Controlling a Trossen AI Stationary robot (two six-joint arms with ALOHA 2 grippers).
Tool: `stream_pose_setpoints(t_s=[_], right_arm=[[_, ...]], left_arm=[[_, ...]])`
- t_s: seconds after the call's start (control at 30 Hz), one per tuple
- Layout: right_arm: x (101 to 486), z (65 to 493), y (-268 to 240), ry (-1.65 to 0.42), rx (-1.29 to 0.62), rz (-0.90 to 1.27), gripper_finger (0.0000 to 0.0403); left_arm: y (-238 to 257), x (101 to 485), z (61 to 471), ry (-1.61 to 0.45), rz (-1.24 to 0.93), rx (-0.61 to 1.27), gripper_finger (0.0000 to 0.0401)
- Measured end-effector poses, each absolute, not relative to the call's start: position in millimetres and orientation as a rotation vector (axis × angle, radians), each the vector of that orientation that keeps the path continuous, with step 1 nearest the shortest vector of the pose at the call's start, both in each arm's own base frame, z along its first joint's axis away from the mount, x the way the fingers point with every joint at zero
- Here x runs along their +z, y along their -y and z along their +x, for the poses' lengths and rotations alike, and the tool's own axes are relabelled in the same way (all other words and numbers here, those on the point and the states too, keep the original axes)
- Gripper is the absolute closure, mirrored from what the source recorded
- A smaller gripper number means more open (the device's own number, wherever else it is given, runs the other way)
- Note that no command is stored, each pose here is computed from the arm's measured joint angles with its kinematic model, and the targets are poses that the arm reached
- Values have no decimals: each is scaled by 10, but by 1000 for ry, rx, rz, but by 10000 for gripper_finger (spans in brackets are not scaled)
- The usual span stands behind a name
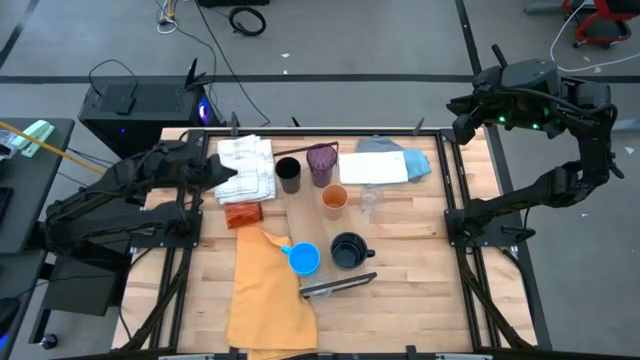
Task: Stack small to large cups/mugs on shelf
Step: Put the brown cup on the shelf
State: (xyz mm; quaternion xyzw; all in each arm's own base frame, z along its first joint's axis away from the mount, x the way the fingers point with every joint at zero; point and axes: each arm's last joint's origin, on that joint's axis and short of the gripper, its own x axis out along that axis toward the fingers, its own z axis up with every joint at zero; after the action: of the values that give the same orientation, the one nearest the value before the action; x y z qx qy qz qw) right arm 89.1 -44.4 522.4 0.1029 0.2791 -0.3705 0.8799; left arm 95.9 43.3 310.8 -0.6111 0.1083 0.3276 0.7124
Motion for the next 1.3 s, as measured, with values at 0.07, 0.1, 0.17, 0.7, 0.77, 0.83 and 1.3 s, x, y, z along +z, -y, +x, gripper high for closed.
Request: stream_pose_setpoints(t_s=[0.07, 0.1, 0.17, 0.7, 0.77, 0.83, 1.3], right_arm=[[5224, 891, 444, -582, -772, 214, 326], [5224, 891, 444, -582, -772, 214, 326], [5224, 891, 444, -582, -772, 214, 326], [5224, 891, 444, -582, -771, 212, 326], [5222, 899, 447, -584, -772, 212, 326], [5222, 903, 448, -584, -772, 215, 326], [5220, 911, 451, -578, -779, 236, 326]], left_arm=[[-408, 3052, 907, -307, -1358, 766, 122], [-397, 3026, 887, -339, -1367, 784, 122], [-376, 3002, 843, -364, -1387, 806, 122], [-339, 2354, 879, -591, -1479, 855, 146], [-325, 2226, 885, -645, -1494, 849, 145], [-319, 2161, 910, -657, -1492, 826, 145], [-336, 2379, 931, -561, -1421, 798, 147]])
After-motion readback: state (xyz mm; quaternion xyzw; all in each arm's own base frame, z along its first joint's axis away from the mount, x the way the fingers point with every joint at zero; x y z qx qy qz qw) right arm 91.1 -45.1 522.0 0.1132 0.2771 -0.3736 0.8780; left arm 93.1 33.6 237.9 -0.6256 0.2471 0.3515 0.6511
